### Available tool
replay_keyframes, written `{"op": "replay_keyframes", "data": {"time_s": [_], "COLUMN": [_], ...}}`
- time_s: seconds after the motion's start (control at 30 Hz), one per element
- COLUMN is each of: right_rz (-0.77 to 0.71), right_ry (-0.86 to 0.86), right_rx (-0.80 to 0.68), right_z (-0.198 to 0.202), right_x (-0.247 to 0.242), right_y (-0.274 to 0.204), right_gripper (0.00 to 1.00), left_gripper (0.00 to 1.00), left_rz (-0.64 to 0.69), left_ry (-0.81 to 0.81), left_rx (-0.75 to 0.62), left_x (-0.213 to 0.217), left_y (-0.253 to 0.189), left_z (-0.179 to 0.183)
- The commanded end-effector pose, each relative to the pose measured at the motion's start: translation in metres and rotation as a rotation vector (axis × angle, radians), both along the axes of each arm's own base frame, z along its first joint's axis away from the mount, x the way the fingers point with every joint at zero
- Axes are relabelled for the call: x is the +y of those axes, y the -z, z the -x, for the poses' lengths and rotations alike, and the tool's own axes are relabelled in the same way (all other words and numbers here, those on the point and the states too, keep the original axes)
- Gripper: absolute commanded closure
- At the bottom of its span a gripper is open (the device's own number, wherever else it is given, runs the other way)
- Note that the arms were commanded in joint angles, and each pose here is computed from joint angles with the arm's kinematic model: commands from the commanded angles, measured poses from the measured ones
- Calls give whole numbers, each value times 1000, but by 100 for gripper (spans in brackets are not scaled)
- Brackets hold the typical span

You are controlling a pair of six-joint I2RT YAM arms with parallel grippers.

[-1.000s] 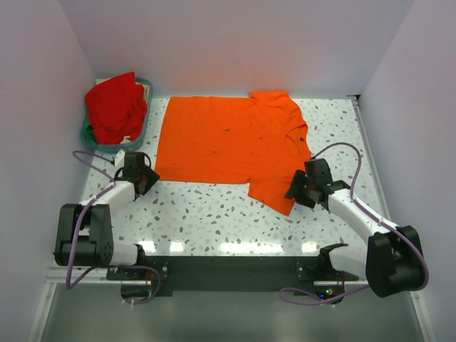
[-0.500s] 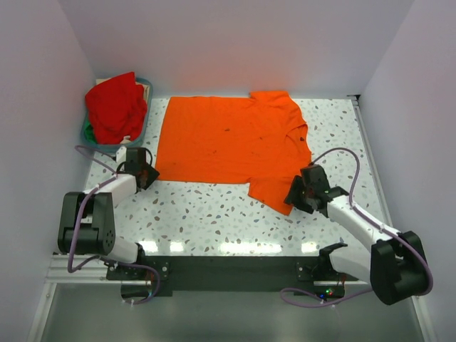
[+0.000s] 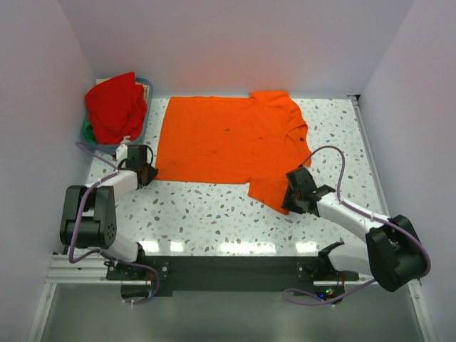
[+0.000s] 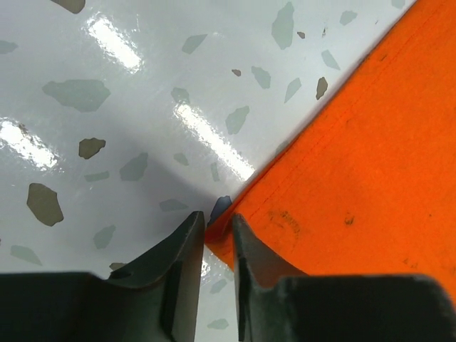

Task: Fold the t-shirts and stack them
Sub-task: Fold the tshirt

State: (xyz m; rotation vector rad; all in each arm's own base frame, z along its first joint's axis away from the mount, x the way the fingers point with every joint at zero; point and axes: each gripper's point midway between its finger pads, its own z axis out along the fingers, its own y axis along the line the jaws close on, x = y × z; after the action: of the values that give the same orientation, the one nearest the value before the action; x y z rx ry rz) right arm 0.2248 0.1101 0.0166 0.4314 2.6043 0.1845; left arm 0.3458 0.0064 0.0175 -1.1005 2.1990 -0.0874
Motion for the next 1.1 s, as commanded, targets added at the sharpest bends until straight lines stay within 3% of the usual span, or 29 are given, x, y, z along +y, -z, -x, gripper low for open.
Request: {"op": "replay_keyframes", "data": {"time_s": [0.0,0.07,0.2,0.23,1.07], "right_rz": [7,4,3,-1,-157], "right_ry": [34,32,23,24,-3], "right_rx": [-4,-12,-27,-31,-104], "right_z": [-3,-4,-2,-2,68], "right_x": [-1,0,-2,-2,-16], "right_y": [5,1,-10,-12,-62], "right_gripper": [71,86,100,100,100], "left_gripper": [75,82,95,100,100], "left_rz": [-21,-22,-20,-17,-34], "left_ry": [-12,-9,-6,-7,-59], "left_rx": [1,3,-7,-6,-47], "left_x": [2,2,-1,-1,9], "left_y": [1,2,-1,-1,-19], "left_z": [-6,-6,-3,-1,85]}}
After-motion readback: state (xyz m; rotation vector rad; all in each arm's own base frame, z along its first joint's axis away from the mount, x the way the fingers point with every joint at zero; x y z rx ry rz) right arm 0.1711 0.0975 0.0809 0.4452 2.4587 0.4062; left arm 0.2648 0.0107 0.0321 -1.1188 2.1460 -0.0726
